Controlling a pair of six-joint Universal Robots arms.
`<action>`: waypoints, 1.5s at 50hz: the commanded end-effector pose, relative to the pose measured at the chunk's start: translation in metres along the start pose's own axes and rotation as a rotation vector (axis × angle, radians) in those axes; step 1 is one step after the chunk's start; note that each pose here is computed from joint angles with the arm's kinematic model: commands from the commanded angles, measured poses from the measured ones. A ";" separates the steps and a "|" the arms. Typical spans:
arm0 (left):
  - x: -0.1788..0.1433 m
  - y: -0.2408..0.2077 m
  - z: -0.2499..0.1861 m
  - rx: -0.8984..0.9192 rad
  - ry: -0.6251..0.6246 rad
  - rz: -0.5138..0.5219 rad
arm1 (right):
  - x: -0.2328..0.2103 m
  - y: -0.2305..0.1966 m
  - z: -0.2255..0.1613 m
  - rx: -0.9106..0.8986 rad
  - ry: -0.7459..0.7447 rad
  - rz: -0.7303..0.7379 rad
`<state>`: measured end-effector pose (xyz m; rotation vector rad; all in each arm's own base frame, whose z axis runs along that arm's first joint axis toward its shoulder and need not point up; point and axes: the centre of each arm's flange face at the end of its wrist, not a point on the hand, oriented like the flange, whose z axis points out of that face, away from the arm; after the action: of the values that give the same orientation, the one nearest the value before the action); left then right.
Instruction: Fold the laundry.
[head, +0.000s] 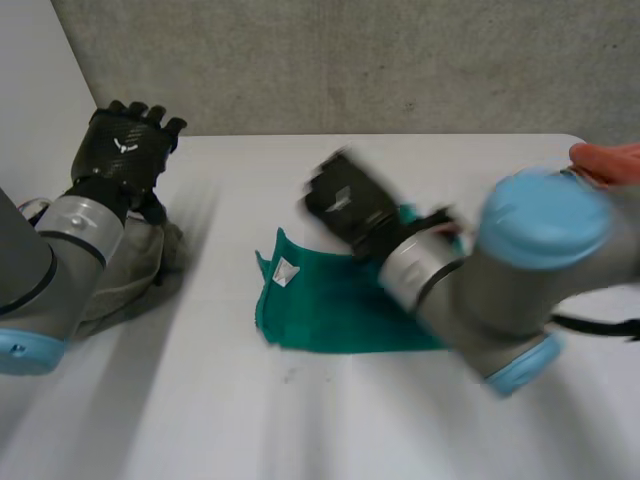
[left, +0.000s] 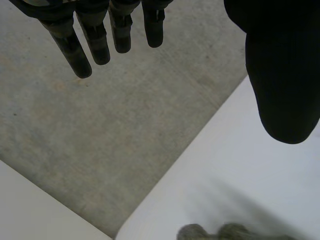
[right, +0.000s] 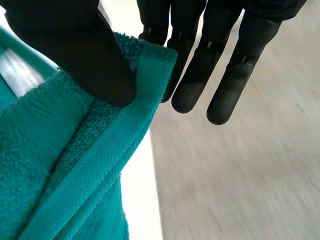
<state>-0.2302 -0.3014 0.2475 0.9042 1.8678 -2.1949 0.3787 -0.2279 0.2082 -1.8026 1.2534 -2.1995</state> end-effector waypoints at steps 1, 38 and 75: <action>0.014 0.009 -0.010 -0.033 0.043 -0.005 | -0.088 -0.004 0.001 0.052 -0.200 0.032; 0.210 0.003 -0.014 0.033 0.481 -0.168 | 0.004 0.111 -0.092 -0.517 0.097 0.440; 0.145 0.015 0.029 -0.014 0.179 -0.036 | -0.019 0.117 -0.089 -0.536 0.106 0.423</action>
<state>-0.3513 -0.3075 0.1530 1.0579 1.9845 -2.1628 0.2647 -0.2433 0.1241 -1.3848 2.1143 -1.8307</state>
